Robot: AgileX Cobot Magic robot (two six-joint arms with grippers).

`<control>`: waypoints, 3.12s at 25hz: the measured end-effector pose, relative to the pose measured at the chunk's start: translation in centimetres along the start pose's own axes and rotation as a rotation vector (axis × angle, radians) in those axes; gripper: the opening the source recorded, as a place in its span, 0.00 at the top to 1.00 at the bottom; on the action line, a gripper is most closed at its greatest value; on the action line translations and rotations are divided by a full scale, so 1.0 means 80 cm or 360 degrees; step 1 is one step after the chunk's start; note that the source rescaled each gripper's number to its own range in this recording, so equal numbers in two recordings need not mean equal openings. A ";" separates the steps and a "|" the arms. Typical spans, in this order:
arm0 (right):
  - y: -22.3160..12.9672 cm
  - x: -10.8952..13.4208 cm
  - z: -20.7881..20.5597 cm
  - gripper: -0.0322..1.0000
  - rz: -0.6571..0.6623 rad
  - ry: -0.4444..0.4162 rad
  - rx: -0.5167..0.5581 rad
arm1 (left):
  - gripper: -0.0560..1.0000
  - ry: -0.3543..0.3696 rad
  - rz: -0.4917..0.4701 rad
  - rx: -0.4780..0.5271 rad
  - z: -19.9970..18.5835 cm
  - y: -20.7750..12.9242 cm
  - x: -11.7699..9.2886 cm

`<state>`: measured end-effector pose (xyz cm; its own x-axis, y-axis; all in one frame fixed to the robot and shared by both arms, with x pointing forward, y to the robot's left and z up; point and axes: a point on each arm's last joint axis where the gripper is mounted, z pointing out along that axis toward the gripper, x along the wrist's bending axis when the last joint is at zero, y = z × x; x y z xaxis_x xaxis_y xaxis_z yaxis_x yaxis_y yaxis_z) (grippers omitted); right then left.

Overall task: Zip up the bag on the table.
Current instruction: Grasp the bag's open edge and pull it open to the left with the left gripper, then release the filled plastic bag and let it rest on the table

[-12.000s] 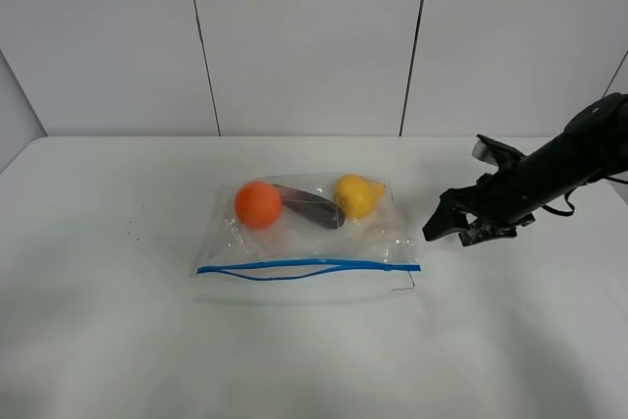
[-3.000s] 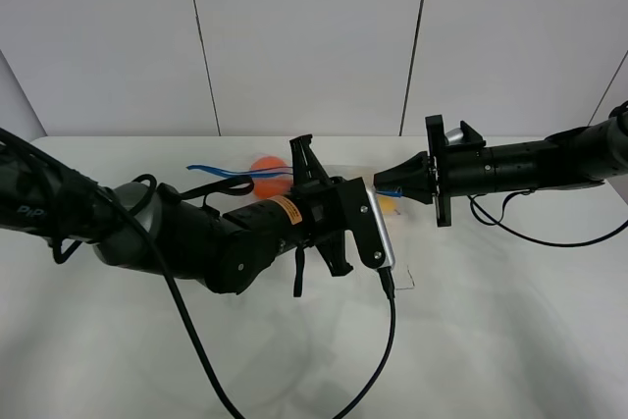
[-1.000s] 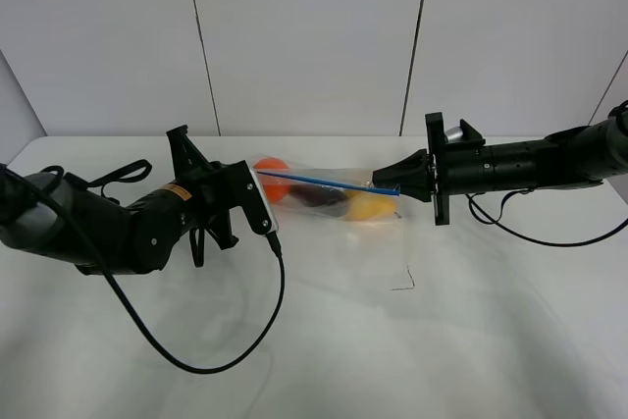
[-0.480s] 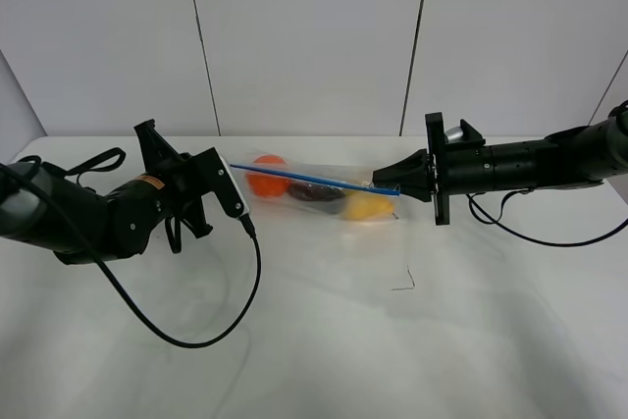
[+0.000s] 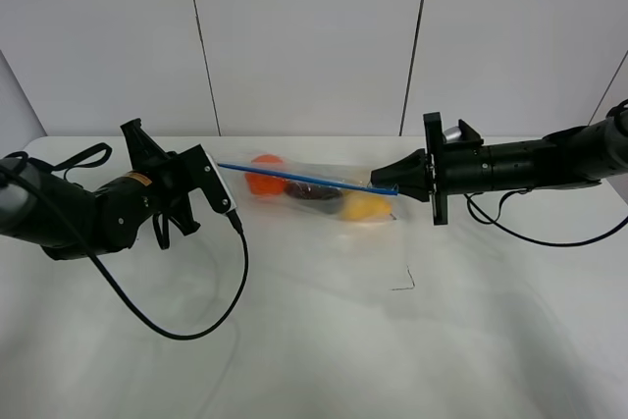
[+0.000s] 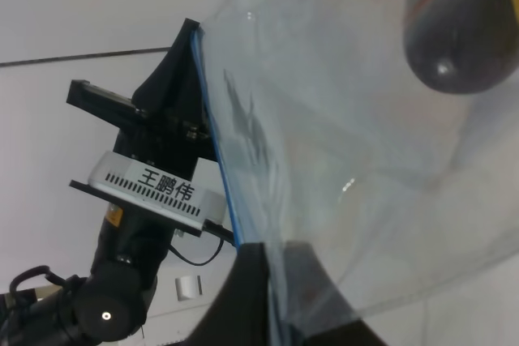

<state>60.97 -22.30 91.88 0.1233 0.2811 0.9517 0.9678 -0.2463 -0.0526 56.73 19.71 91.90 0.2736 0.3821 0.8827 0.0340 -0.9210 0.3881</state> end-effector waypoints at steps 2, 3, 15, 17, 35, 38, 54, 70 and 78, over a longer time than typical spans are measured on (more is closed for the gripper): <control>0.000 0.000 0.000 0.97 -0.0001 -0.0001 0.0001 | 0.95 -0.0007 -0.0009 -0.0018 0.000 0.000 0.000; 0.000 0.000 0.000 0.97 -0.0001 -0.0001 0.0001 | 0.93 -0.0011 -0.0020 -0.0029 0.001 0.000 0.000; 0.000 -0.002 -0.003 0.97 -0.0006 -0.0016 0.0007 | 0.25 0.0021 -0.0332 0.0067 0.003 -0.015 0.006; 0.000 -0.002 -0.003 0.97 -0.0006 -0.0016 0.0007 | 0.24 0.0050 -0.0400 0.0121 0.005 -0.027 0.012; 0.000 -0.002 -0.003 0.97 -0.0006 -0.0016 0.0007 | 0.24 -0.0281 -0.1094 0.0505 0.023 -0.075 0.020; 0.000 -0.002 -0.003 0.97 -0.0006 -0.0015 0.0006 | 0.24 -0.0505 -0.1189 0.0607 0.029 -0.073 0.023; 0.001 -0.001 -0.003 0.97 -0.0002 -0.0008 -0.0001 | 0.09 -0.1089 -0.1792 0.0944 0.041 -0.064 0.089; 0.001 -0.001 -0.003 0.97 -0.0002 -0.0008 -0.0001 | 0.00 -0.1104 -0.1649 0.1732 0.014 -0.064 0.157; 0.001 -0.001 -0.003 0.97 -0.0002 -0.0008 -0.0001 | 0.00 -0.0977 -0.1615 0.1843 0.004 -0.076 0.163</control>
<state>60.96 -22.53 91.83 0.1234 0.2862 0.9502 0.9678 -0.2465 -0.0514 60.41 30.25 100.97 -0.0008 0.9975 0.0712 0.9979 -0.0038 0.0644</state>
